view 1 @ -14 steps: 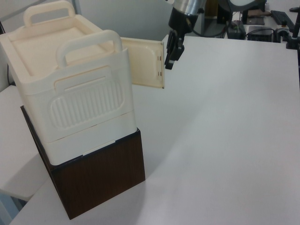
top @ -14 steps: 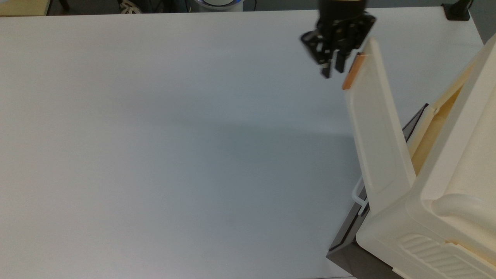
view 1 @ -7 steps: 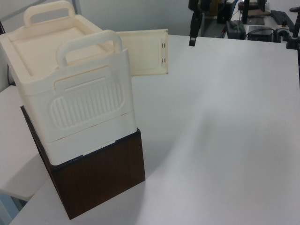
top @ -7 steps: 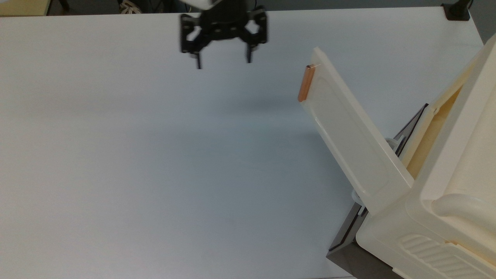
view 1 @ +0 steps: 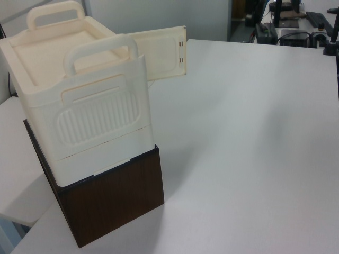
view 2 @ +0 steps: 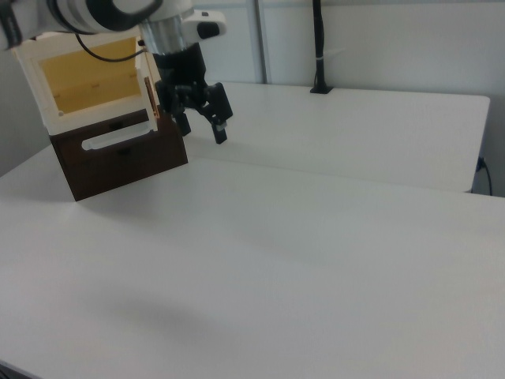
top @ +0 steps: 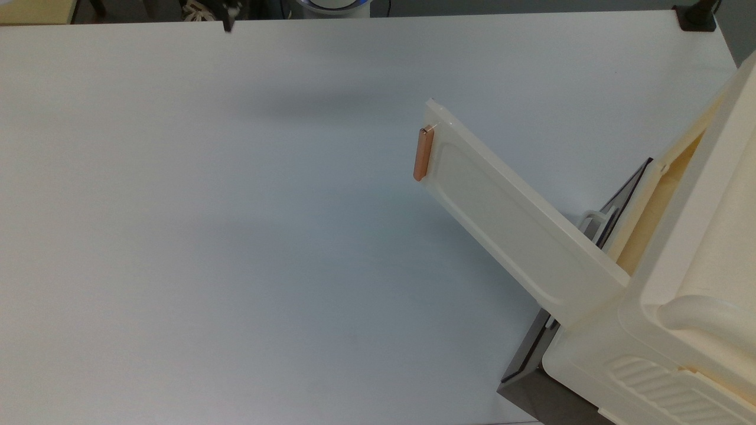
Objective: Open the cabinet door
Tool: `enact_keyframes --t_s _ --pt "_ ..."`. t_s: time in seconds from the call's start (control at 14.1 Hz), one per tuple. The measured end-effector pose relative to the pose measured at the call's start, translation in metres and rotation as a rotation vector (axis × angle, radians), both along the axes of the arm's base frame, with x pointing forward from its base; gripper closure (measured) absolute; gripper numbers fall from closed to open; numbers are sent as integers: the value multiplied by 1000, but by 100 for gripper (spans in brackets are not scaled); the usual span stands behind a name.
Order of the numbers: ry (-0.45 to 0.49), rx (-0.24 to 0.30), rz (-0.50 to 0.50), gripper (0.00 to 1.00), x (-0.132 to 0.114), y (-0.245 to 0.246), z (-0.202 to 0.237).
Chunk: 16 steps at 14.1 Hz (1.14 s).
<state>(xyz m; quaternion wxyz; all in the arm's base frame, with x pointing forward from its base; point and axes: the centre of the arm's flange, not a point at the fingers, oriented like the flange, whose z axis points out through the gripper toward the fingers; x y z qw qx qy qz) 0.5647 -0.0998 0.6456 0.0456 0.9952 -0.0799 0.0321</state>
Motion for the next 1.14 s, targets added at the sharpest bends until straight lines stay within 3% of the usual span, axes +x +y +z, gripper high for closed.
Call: enact_keyframes --t_s 0.36,1.14 --pt "35 9 -56 0 -28 9 -2" --pt "72 14 -62 0 -24 8 -22"
